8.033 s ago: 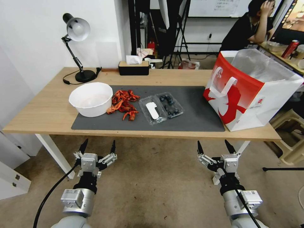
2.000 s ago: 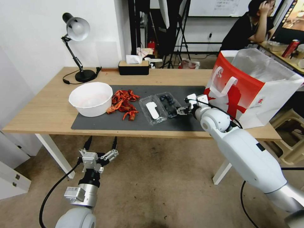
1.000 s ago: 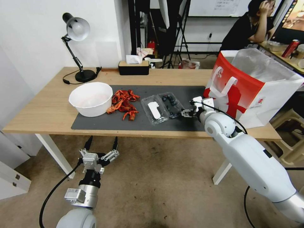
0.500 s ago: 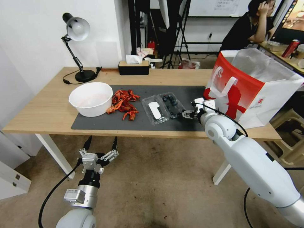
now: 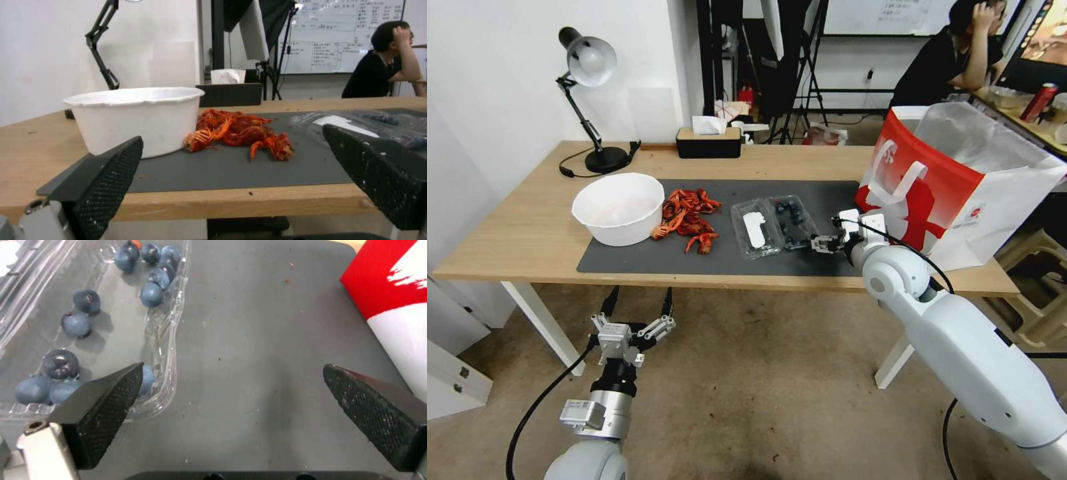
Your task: Close the takeout container lid, then place the container into the takeout bag.
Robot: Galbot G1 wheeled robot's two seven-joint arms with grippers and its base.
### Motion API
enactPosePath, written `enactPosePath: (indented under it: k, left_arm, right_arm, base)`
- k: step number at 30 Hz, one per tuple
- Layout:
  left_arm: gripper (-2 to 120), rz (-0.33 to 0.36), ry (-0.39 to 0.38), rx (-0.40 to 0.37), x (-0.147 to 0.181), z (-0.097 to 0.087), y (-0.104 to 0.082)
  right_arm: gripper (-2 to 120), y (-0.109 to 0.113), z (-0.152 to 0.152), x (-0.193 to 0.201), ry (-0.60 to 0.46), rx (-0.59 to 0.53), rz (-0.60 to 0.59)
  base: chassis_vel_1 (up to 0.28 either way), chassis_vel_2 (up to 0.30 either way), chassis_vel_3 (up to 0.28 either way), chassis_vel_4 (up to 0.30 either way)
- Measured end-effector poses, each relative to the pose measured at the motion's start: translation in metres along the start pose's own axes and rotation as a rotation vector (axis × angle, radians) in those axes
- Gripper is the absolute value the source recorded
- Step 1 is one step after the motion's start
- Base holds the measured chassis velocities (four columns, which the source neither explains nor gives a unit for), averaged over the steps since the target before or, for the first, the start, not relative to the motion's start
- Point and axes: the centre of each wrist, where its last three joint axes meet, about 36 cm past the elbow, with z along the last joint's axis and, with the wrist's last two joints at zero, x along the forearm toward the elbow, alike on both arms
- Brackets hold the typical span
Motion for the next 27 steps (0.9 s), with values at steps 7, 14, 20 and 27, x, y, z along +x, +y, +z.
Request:
enactPosePath:
  k: [7,14,20,27]
  left_arm:
    - [100,-0.001,-0.002,0.000,0.000,0.000,0.000]
    - [100,-0.002,-0.004,0.000,0.001,0.000,-0.001]
    - [100,-0.006,-0.011,0.001,0.001,-0.003,-0.001]
    - [100,-0.004,-0.012,0.008,0.000,-0.002,-0.003]
  right_arm:
    - [100,-0.001,-0.002,0.007,0.000,-0.019,-0.006]
    - [100,-0.003,-0.007,0.019,-0.023,-0.056,-0.036]
    - [100,-0.009,-0.012,0.045,-0.138,-0.060,-0.063]
    - [100,-0.009,0.030,0.068,-0.421,-0.072,-0.132]
  base:
    - [0.000,0.000,0.000,0.000]
    - [0.000,0.000,0.000,0.000]
    - [0.000,0.000,0.000,0.000]
    - [0.000,0.000,0.000,0.000]
